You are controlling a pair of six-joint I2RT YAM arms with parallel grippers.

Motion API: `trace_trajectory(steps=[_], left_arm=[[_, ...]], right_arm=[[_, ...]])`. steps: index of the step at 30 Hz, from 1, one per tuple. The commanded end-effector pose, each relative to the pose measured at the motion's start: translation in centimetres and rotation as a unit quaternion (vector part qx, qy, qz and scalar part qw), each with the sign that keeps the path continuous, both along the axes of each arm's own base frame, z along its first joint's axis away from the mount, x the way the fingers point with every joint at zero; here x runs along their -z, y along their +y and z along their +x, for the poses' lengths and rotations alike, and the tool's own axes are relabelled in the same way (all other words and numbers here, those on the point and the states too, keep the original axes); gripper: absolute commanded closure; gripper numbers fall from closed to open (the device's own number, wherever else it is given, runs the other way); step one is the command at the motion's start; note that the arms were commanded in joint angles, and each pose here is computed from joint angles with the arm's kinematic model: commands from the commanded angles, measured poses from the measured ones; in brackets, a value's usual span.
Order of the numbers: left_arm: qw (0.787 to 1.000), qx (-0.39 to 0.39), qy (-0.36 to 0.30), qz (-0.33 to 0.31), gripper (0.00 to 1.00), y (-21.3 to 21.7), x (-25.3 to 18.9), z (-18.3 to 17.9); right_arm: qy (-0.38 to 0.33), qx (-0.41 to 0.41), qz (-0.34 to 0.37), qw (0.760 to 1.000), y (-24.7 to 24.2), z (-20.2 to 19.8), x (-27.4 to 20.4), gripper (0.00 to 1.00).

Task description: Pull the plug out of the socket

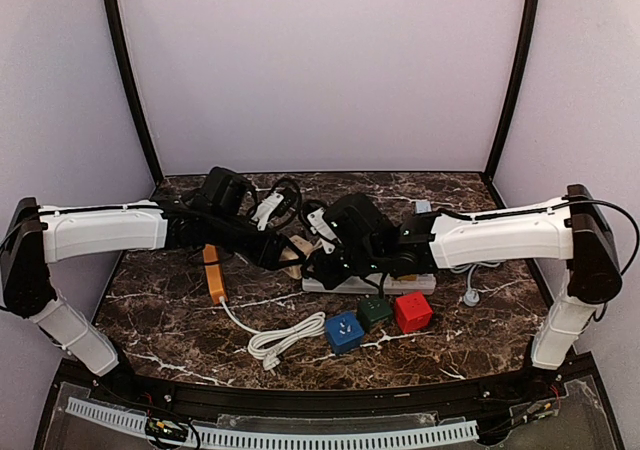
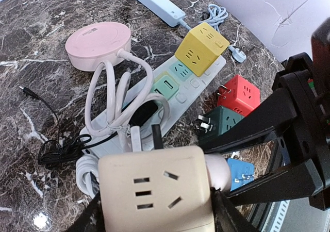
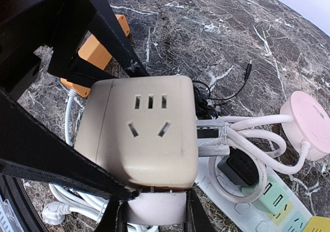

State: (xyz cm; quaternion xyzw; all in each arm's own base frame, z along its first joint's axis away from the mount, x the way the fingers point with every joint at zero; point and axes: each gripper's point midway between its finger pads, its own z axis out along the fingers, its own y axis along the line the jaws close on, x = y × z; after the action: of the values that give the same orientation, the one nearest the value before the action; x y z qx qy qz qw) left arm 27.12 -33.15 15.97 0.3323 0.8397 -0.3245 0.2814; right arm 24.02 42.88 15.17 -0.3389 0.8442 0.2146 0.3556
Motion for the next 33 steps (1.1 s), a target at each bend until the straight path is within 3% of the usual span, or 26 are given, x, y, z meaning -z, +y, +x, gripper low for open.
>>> trace_trajectory(steps=[1,4,6,13,20,33], left_arm=[[0.999,-0.002,0.010,0.042,0.81,1.1,2.1,-0.3],[0.999,0.001,0.008,0.048,0.97,1.3,2.4,-0.3],[0.998,0.005,0.006,0.055,0.99,1.4,2.6,-0.4],[0.998,0.029,-0.007,0.051,0.99,1.2,2.1,-0.8],[0.998,0.027,-0.010,0.059,0.99,1.4,2.3,-0.7],[0.994,-0.024,-0.001,0.104,0.99,3.1,3.8,0.9]], right_arm=[[-0.060,-0.006,0.110,0.992,3.3,0.6,-7.5,1.00],[-0.059,-0.008,0.109,0.992,3.2,0.4,-7.4,1.00],[-0.061,-0.018,0.117,0.991,3.1,0.2,-7.7,1.00],[-0.035,-0.087,0.201,0.975,1.9,-0.9,-9.4,1.00],[-0.037,-0.092,0.206,0.974,1.7,-0.9,-9.6,1.00],[-0.103,-0.002,0.107,0.989,2.4,-0.5,-8.2,1.00]])
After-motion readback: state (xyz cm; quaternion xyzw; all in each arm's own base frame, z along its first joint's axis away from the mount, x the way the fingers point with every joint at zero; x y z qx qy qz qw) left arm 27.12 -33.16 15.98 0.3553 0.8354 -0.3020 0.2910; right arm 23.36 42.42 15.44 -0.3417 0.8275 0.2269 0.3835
